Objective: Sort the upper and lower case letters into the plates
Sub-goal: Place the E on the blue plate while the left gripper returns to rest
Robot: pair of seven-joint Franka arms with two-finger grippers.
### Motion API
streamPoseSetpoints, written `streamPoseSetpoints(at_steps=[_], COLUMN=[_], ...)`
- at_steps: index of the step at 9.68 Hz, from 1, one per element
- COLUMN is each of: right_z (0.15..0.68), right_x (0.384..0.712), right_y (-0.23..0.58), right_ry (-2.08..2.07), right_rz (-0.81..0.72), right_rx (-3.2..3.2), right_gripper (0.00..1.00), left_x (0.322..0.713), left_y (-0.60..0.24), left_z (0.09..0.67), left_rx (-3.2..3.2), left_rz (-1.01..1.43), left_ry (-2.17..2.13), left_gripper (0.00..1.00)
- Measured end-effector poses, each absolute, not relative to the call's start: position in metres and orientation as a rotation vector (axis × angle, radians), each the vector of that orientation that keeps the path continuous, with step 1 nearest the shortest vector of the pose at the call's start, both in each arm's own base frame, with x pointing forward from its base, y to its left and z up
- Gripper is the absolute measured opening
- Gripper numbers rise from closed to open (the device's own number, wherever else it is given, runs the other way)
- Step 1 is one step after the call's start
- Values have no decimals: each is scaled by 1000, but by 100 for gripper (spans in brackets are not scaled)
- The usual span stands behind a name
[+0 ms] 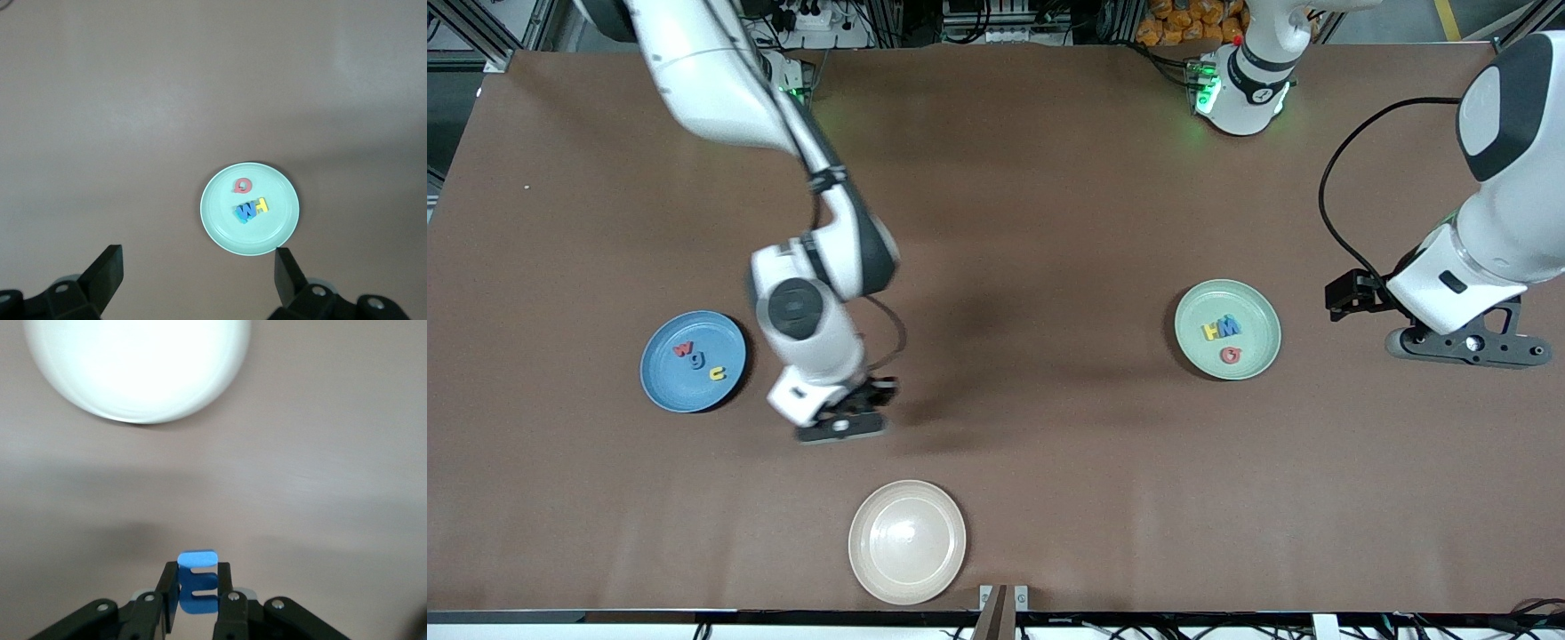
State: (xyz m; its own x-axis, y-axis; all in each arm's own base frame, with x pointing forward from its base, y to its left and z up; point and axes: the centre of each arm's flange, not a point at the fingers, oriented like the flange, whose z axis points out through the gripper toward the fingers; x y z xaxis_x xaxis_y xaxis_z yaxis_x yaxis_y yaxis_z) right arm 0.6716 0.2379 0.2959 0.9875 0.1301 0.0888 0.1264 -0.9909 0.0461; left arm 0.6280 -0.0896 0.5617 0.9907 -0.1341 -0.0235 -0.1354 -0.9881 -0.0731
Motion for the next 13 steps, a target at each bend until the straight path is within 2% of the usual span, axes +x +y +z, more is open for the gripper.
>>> streamPoseSetpoints(at_steps=[4, 7, 10, 12, 13], right_z=[268, 264, 296, 372, 421], right_x=[638, 610, 599, 591, 585], right_y=[74, -5, 5, 15, 17], right_ry=[123, 96, 115, 125, 119], right_rz=[-94, -166, -187, -123, -75], right_rx=[3056, 3001, 3009, 3025, 3026], right_gripper=[27, 29, 70, 99, 100], left_x=[601, 587, 582, 581, 581], left_y=[-103, -106, -90, -92, -91], left_z=[581, 602, 603, 601, 599], left_rx=[-3080, -3124, -3123, -3122, -3122], left_rz=[12, -9, 46, 55, 69], left_ry=[250, 252, 212, 217, 216], left_gripper=[100, 100, 100, 100, 100])
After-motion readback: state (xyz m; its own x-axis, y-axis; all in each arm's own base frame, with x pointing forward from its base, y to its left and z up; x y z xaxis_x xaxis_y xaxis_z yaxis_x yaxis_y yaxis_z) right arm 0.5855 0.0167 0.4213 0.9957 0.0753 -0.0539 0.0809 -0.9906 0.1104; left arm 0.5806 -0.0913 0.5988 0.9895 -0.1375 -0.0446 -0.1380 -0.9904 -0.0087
